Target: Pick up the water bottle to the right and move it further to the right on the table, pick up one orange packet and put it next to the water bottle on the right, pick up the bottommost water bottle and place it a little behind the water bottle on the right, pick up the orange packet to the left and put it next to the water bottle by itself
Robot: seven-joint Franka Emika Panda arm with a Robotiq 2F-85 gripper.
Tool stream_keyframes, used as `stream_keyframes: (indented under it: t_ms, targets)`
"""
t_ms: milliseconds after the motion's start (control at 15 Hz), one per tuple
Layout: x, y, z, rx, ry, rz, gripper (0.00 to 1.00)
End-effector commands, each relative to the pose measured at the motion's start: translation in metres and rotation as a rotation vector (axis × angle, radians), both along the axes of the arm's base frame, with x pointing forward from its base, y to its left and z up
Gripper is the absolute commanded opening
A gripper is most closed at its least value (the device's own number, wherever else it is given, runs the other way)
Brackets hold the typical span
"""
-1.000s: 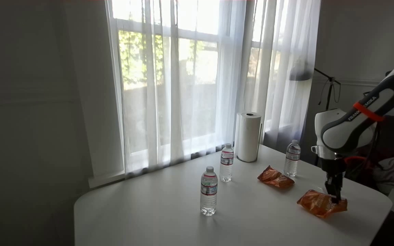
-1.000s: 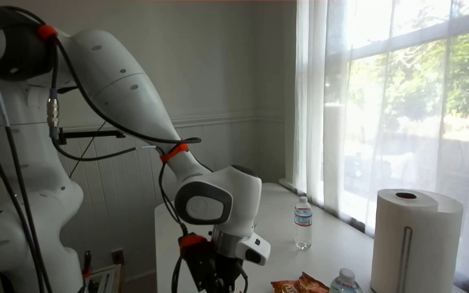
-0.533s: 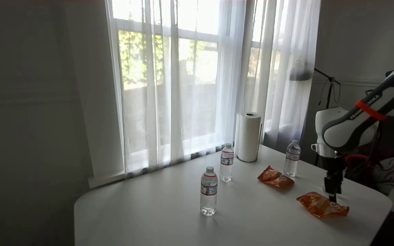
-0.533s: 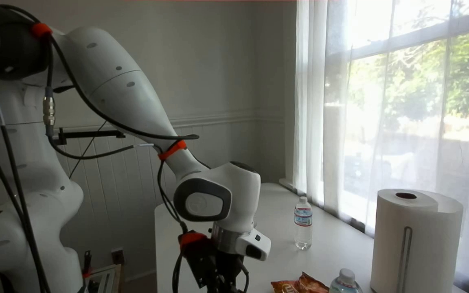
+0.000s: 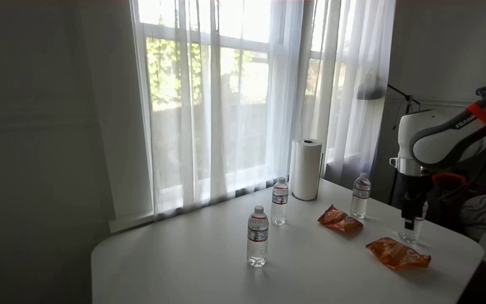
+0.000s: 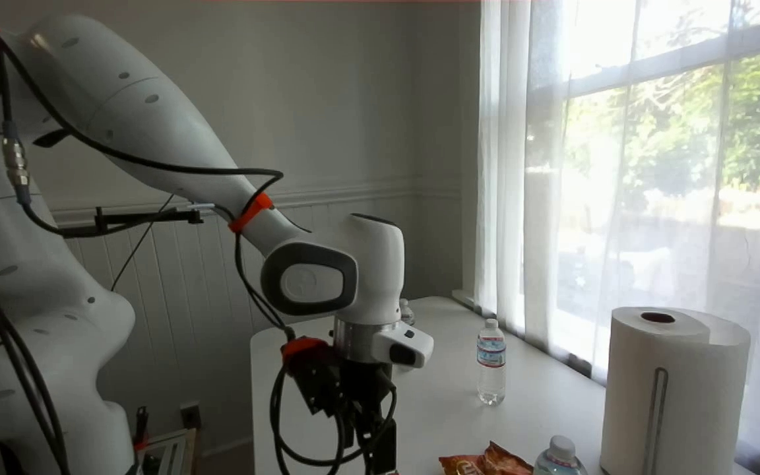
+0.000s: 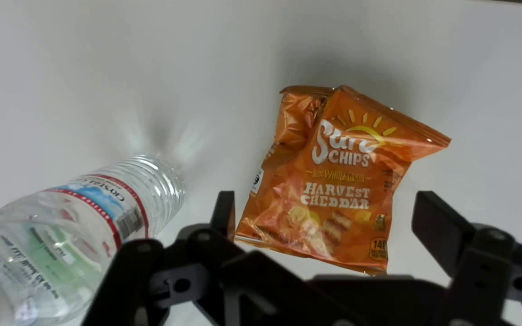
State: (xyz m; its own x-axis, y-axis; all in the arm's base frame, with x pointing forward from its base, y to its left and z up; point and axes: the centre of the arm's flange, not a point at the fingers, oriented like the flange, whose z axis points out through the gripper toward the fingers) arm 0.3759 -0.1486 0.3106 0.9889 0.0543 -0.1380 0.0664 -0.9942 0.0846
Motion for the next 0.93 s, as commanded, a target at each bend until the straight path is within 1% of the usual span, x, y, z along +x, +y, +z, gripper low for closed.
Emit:
stream_keyframes:
  t_ms: [0,133,600,867]
  targets:
    - [-0.024,0.008,0.052,-0.048,-0.044,-0.042,1.0]
    - [-0.028,0.006,0.079,-0.065,-0.091,-0.078,1.0]
    - [-0.032,-0.022,0.162,-0.111,-0.322,-0.233,1.0]
    - [-0.033,-0.043,0.196,-0.128,-0.396,-0.304,1.0]
